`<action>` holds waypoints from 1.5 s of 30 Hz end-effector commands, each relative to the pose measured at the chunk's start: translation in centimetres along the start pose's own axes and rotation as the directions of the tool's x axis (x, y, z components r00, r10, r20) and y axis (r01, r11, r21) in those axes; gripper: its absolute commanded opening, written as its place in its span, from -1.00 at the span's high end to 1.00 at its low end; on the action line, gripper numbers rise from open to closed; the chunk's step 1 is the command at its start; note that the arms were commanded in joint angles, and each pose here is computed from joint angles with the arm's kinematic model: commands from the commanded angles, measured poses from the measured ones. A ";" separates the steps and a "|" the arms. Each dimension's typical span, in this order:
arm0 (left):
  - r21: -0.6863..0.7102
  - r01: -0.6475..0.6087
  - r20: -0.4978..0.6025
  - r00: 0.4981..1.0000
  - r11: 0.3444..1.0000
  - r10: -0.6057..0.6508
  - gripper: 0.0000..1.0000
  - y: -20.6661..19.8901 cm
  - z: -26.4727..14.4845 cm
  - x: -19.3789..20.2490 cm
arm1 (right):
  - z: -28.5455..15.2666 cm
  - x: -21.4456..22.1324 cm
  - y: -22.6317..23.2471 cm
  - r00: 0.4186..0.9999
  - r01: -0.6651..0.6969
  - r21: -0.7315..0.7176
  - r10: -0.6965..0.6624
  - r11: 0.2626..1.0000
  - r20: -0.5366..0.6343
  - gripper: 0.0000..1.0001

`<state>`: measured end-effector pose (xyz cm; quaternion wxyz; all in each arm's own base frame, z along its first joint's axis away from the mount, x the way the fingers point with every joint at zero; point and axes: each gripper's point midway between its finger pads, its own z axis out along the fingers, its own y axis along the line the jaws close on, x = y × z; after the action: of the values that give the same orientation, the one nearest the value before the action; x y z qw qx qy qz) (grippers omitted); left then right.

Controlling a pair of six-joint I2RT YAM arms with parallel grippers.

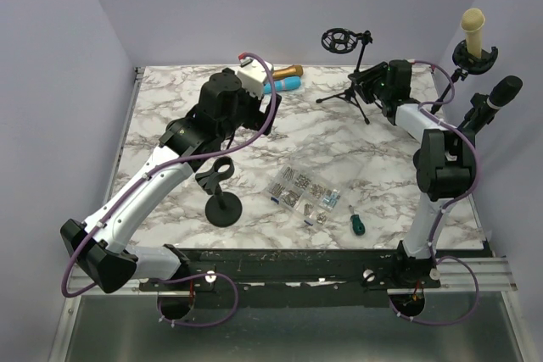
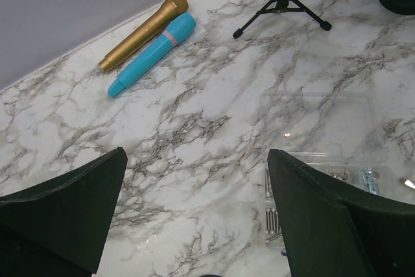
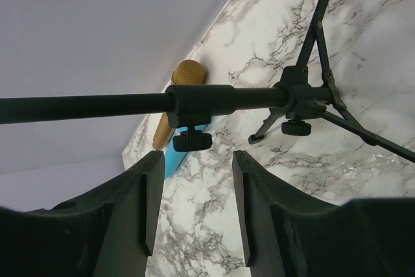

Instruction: Remove the microphone from the stand

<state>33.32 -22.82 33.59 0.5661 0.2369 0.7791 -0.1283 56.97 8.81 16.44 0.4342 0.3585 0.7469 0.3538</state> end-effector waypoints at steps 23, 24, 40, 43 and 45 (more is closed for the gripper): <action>0.021 0.038 0.036 0.999 0.999 -0.039 -0.88 0.4 -0.7 -1.6 | 1.6 -1.7 -0.9 0.997 0.037 0.039 -0.039 0.999 0.060 0.92; 0.021 0.037 0.035 0.999 0.999 -0.038 -0.88 0.3 -0.7 -1.5 | 1.5 -1.8 -1.0 0.997 0.046 0.047 -0.048 0.998 0.062 0.98; 0.026 0.040 0.030 0.999 0.999 -0.041 -0.88 0.3 -0.6 -1.4 | 0.4 -3.8 -4.7 0.866 0.470 0.381 -0.499 0.796 -0.028 0.99; 0.028 0.039 0.024 0.999 0.999 -0.040 -0.88 0.2 -0.4 -1.3 | 0.5 -4.4 -4.1 0.804 0.557 0.428 -0.591 0.712 -0.063 0.99; 0.029 0.039 0.021 0.999 0.999 -0.039 -0.88 0.1 -0.3 -1.2 | 0.4 -4.7 -3.4 0.751 0.610 0.468 -0.655 0.640 -0.084 0.99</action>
<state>33.48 -22.65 33.57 0.5627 0.2312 0.7812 -0.1399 59.00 5.39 16.38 0.4833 0.2389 0.8351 0.1090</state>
